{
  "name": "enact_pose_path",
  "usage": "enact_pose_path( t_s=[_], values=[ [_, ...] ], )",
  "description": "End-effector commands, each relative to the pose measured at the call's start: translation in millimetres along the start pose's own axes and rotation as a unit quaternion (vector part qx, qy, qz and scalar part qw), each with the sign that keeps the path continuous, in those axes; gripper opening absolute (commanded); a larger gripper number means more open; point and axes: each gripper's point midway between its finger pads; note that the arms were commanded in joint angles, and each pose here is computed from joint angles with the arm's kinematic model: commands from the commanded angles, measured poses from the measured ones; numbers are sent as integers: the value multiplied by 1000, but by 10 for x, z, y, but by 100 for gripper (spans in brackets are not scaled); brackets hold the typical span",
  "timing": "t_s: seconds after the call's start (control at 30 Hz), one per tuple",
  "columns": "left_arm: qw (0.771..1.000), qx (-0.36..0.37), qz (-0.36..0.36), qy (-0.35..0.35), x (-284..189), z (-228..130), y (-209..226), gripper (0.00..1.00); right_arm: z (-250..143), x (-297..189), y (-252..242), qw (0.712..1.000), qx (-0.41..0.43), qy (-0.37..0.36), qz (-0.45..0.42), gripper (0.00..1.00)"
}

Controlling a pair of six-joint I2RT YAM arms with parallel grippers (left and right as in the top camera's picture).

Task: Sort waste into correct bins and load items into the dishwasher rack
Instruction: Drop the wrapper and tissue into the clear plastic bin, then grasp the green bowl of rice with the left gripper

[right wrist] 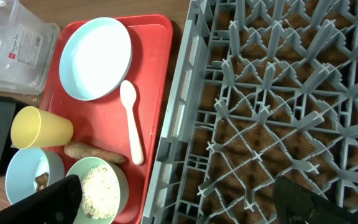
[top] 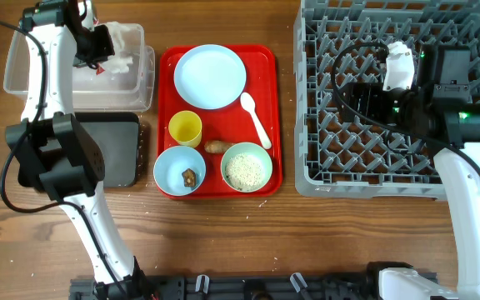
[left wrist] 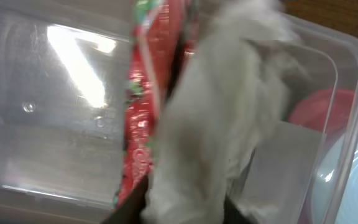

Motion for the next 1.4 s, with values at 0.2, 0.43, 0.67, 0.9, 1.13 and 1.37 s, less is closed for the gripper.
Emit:
enact_pose_path(
  t_s=[0.2, 0.43, 0.67, 0.9, 1.13, 1.37],
  values=[
    [997, 12, -71, -39, -714, 49, -349, 100, 45, -9, 39, 1000, 15, -2, 12, 100],
    [979, 39, -176, 97, -1155, -792, -995, 98, 83, -9, 31, 1000, 10, -10, 10, 100],
    [976, 143, -83, 142, -1068, -1434, -1397, 95, 132, -10, 24, 1000, 7, -19, 9, 100],
    [955, 222, -48, 192, -933, -2089, -1683, 94, 130, -10, 25, 1000, 7, -19, 9, 100],
    [936, 259, -39, 235, -839, -2626, -1862, 92, 130, -10, 25, 1000, 8, -19, 9, 100],
    [939, 253, -51, 227, -843, -3235, -2393, 88, 130, -10, 14, 1000, 8, -19, 6, 100]
  ],
)
Point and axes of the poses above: each gripper's point midway between its finger pads, its own x axis out along the fingers, its own y axis along the line the jaws close on, z = x × y, and after that the axes turned 11 degrees about -x, right-handed
